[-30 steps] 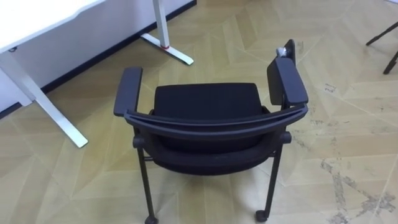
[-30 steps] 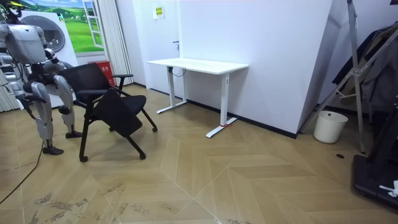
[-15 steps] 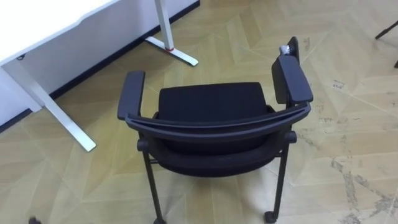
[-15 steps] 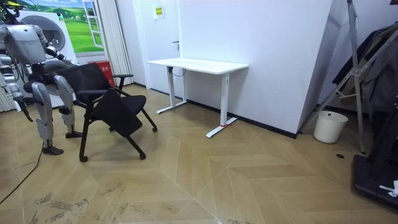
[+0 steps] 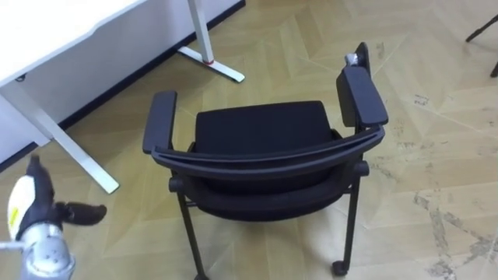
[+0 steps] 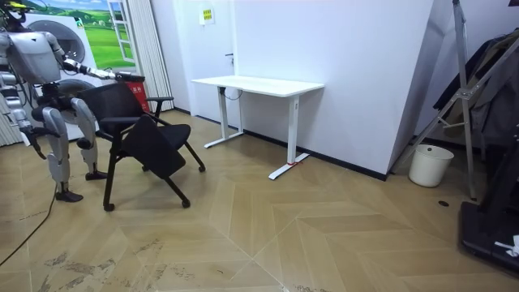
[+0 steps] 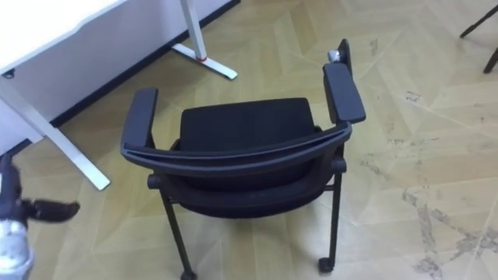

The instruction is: Push chair

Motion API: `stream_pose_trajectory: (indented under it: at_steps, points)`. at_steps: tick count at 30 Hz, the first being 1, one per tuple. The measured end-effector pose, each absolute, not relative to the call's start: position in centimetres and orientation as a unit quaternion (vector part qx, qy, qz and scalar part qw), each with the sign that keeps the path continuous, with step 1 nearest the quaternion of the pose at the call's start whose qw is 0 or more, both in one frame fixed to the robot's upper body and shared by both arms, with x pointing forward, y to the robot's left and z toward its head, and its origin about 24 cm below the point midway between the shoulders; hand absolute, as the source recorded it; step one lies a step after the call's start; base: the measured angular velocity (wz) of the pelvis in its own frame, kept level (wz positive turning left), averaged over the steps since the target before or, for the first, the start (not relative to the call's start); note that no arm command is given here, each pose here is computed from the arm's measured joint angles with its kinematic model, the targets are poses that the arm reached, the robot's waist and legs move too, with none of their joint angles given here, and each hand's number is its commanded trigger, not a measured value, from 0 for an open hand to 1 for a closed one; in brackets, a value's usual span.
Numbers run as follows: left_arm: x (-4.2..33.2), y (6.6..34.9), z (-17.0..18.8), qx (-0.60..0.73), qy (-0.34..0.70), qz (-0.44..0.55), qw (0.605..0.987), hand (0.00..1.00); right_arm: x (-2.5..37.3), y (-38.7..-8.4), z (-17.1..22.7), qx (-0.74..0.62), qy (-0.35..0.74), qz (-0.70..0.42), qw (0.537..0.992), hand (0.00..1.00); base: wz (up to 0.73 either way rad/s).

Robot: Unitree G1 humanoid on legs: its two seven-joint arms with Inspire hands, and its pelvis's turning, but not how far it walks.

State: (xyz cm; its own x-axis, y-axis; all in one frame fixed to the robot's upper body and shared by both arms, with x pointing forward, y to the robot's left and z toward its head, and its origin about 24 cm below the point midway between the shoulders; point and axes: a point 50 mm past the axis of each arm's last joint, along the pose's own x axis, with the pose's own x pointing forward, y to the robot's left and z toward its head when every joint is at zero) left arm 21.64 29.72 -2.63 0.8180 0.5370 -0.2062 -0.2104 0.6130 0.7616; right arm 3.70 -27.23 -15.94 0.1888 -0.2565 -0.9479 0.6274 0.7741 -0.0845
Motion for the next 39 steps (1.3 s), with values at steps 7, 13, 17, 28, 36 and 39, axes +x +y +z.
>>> stream_pose_trajectory:
  at_steps: [7, 13, 17, 28, 36, 39]
  points:
    - [23.0, 27.6, -1.6, 0.423, 0.172, 0.171, 0.873, 0.0, 3.4, -27.0, -16.1, 0.156, 0.576, -0.286, 0.75, 0.0, 0.02]
    - [24.4, 26.5, 2.1, 0.475, 0.1, 0.167, 0.858, 0.0, 3.3, -26.8, -16.2, 0.168, 0.579, -0.291, 0.743, 0.0, 0.0]
    - [25.5, 25.2, 3.3, 0.512, 0.072, 0.141, 0.844, 0.0, 3.4, -26.7, -16.2, 0.162, 0.582, -0.284, 0.744, 0.0, 0.0]
    - [25.9, 23.4, 4.5, 0.542, 0.065, 0.09, 0.833, 0.0, 4.2, -27.0, -16.0, 0.161, 0.575, -0.285, 0.75, 0.0, 0.0]
    - [26.4, 22.7, 5.3, 0.546, 0.058, 0.06, 0.834, 0.0, 4.7, -27.3, -15.9, 0.158, 0.575, -0.287, 0.75, 0.0, 0.0]
    - [26.4, 22.3, 5.2, 0.557, 0.068, 0.037, 0.827, 0.0, 4.6, -27.2, -16.0, 0.155, 0.576, -0.283, 0.751, 0.0, 0.0]
